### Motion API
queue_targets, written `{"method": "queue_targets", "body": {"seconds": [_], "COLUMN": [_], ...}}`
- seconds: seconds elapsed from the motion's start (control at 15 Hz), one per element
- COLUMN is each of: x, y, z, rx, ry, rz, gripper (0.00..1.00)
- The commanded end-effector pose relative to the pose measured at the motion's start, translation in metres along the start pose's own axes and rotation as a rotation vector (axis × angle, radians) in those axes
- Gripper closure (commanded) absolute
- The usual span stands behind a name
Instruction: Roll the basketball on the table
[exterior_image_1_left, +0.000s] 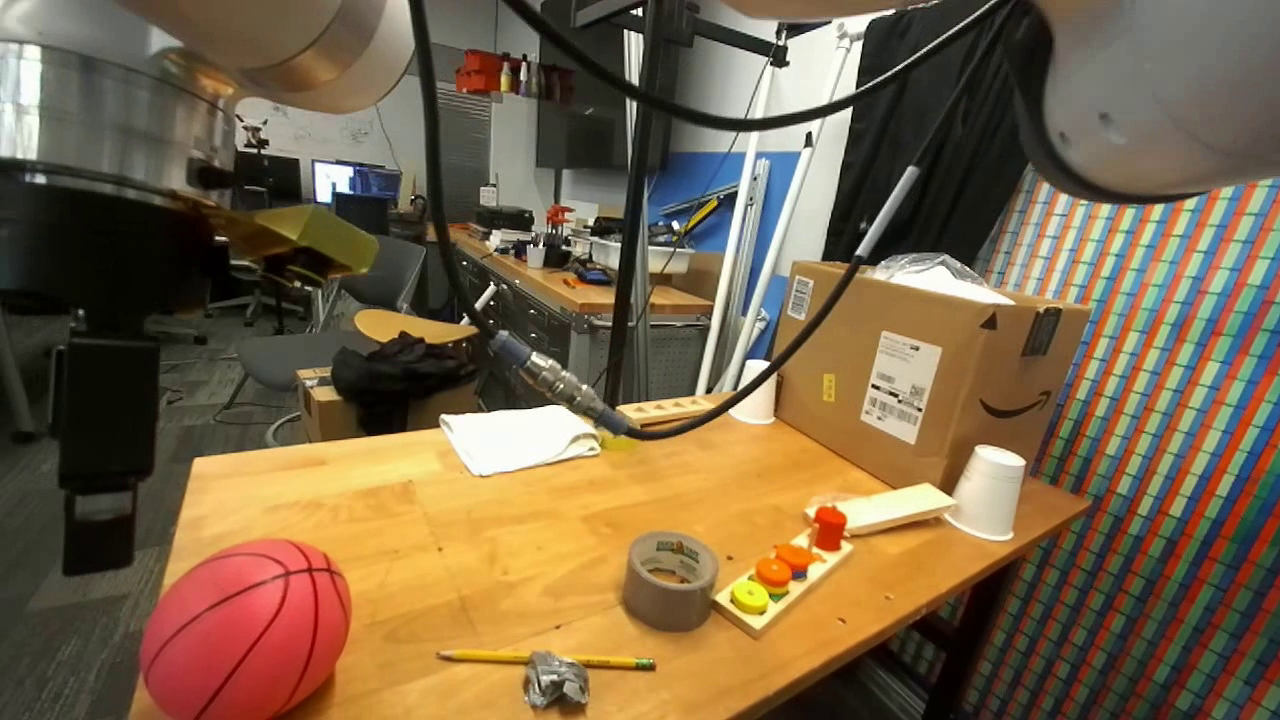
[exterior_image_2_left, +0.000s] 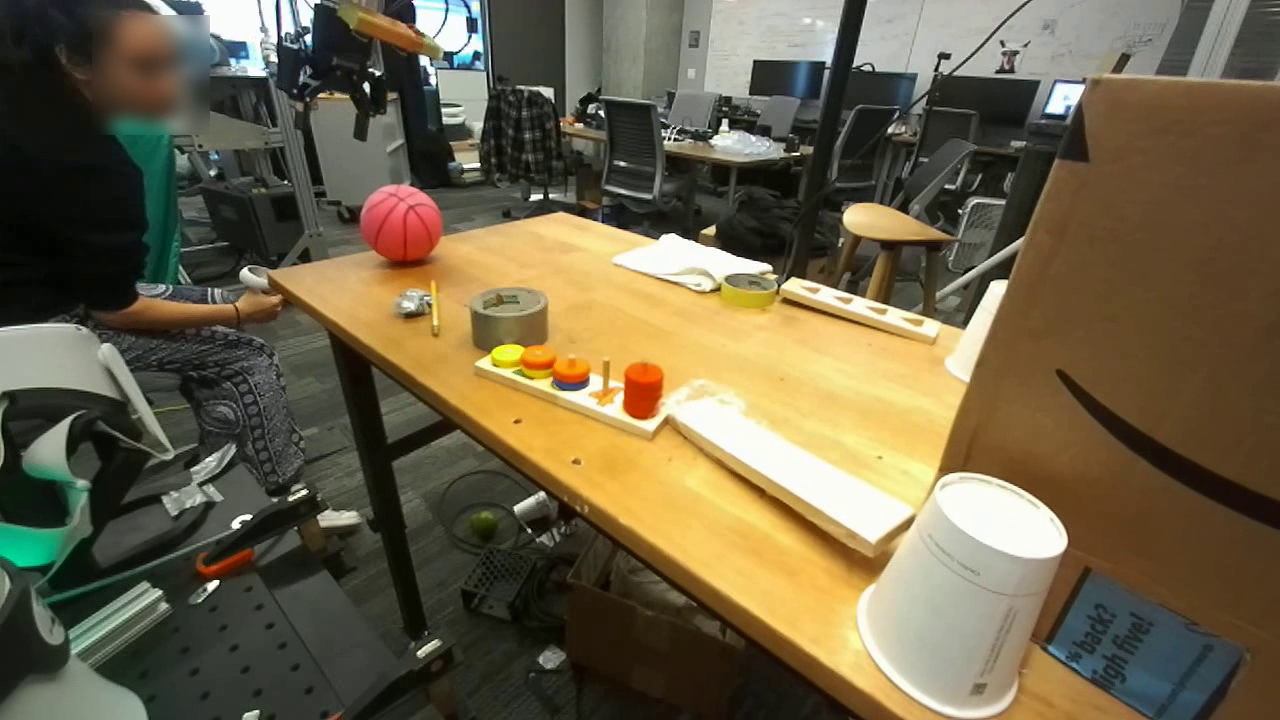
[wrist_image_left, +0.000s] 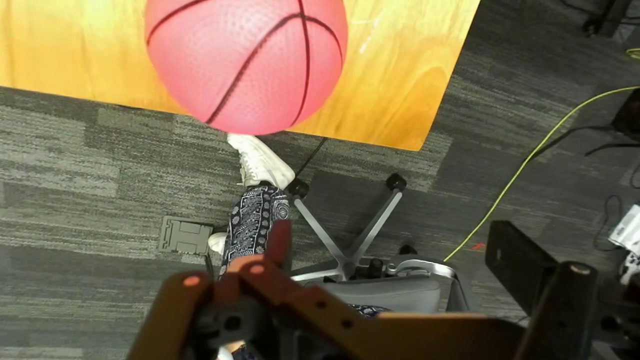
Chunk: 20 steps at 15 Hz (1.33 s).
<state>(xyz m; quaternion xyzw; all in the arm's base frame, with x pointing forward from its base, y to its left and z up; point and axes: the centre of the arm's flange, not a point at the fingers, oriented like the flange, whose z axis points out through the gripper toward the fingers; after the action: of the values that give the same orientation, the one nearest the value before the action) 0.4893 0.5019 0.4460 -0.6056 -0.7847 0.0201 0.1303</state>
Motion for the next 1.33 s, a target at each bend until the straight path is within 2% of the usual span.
{"method": "queue_targets", "body": {"seconds": [0.0, 0.2, 0.73, 1.27], "x": [0.013, 0.003, -0.004, -0.019], "y": [0.03, 0.035, 0.051, 0.077], "z": [-0.007, 0.006, 0.032, 0.041], "rx": [0.06, 0.126, 0.238, 0.311], "ry": [-0.008, -0.02, -0.046, -0.001], "rz": [0.02, 0.045, 0.071, 0.107], "gripper": [0.0, 0.0, 0.0, 0.0]}}
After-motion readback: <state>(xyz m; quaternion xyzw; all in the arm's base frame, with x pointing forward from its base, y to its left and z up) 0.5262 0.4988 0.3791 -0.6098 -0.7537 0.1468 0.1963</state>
